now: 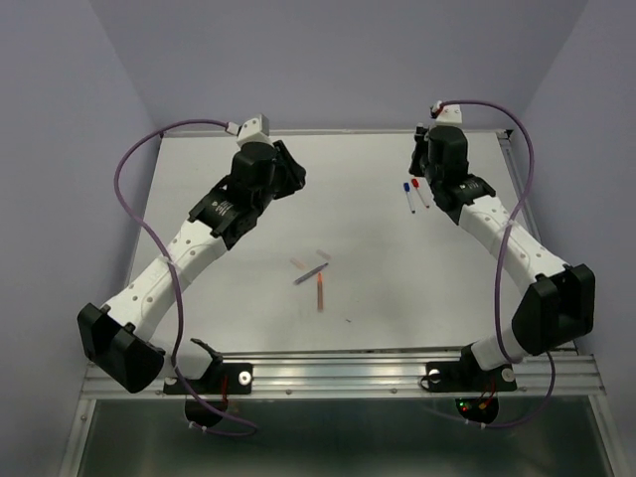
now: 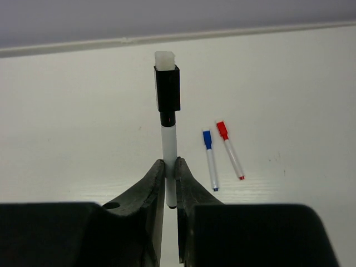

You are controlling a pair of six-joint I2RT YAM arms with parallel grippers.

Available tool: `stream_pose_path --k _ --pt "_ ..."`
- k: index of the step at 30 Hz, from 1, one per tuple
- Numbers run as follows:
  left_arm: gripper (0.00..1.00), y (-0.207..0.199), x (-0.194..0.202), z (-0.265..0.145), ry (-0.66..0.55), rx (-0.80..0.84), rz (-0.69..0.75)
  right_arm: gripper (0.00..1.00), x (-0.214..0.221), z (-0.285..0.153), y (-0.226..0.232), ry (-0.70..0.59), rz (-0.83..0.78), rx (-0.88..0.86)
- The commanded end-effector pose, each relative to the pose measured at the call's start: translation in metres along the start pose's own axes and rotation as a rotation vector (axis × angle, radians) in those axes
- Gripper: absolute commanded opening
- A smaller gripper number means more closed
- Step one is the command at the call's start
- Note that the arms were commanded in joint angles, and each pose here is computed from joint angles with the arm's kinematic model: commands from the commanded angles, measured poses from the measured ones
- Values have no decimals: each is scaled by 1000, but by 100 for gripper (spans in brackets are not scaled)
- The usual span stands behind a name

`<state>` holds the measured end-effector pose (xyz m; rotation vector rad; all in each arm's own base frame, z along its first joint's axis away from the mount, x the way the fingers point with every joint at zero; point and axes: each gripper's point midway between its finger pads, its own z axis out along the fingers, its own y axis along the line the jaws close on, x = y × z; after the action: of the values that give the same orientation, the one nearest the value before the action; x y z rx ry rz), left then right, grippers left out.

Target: Insert the pens into the pen caps

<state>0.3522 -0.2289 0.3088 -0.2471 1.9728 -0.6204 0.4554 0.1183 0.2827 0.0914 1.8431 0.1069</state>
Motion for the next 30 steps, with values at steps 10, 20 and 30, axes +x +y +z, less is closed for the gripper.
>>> stream_pose_path --k 10,20,30 --pt "99 50 -22 -17 -76 -154 -9 1 108 58 -11 322 -139 13" --pt "99 68 -7 -20 -46 -199 -31 5 154 98 -17 441 -172 27" --pt "99 81 14 -20 13 -230 -50 20 187 118 -34 533 -199 88"
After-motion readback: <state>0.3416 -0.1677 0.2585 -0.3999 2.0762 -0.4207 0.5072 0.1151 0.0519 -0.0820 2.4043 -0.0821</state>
